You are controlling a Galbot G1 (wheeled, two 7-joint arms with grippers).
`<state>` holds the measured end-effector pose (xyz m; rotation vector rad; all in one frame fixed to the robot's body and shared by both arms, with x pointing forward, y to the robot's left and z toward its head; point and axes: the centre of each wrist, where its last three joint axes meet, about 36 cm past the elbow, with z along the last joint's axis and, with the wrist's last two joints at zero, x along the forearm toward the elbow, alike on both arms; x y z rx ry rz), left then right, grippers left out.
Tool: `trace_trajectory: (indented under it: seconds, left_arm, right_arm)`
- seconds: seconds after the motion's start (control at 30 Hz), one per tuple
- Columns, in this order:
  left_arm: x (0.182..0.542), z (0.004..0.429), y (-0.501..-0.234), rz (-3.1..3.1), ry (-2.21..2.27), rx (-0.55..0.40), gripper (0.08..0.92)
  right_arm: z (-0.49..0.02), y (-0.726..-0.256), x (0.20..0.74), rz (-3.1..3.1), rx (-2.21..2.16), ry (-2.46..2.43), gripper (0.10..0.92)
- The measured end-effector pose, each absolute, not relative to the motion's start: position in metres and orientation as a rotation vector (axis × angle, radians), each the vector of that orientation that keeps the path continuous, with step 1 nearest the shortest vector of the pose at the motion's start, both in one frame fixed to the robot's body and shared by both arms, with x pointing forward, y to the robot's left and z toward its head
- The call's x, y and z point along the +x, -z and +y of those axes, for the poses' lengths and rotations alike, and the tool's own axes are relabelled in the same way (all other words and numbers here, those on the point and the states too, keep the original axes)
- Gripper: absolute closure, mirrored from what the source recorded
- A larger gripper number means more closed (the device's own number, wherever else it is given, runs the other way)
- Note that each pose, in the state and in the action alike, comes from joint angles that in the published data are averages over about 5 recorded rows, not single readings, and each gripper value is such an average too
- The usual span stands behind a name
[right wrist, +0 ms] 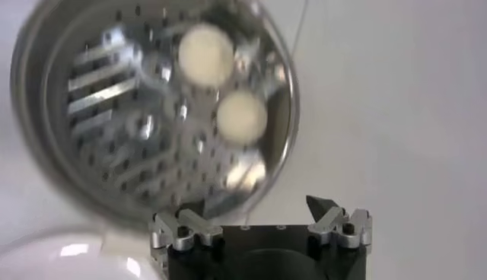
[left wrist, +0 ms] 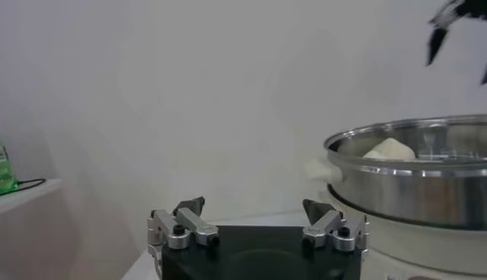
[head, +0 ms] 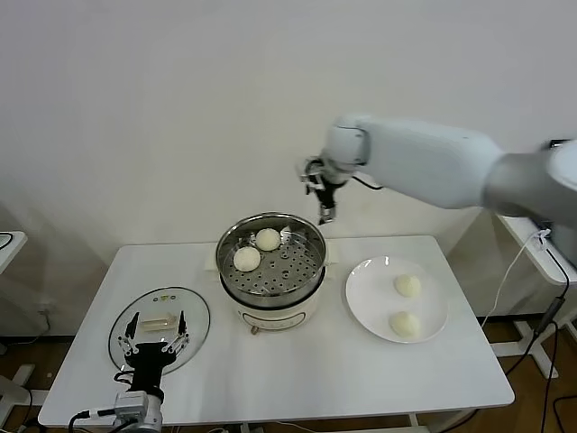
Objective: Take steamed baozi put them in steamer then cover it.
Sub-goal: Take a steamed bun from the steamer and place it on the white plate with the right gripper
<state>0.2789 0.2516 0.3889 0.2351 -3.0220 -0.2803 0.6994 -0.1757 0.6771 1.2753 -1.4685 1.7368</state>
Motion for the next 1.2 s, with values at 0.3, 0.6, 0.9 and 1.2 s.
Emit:
trace_trajectory:
  seconds: [0.3, 0.6, 0.9, 1.2]
  left_arm:
    - [0.275, 0.247, -0.382, -3.005, 0.308, 0.218, 0.177]
    - [0.27, 0.247, -0.377, -2.992, 0.333, 0.219, 0.177]
    - [0.269, 0.248, -0.373, -2.979, 0.345, 0.225, 0.177]
    - [0.269, 0.248, -0.37, -2.973, 0.344, 0.236, 0.177]
  right_arm:
    - [-0.282, -0.628, 0.653, -1.471, 1.269, -1.651, 0.2]
    - [-0.342, -0.586, 0.62, -1.428, 1.304, -1.559, 0.2]
    - [-0.364, -0.551, 0.604, -1.336, 1.377, -1.471, 0.2]
    - [-0.363, -0.528, 0.609, -1.24, 1.442, -1.404, 0.2]
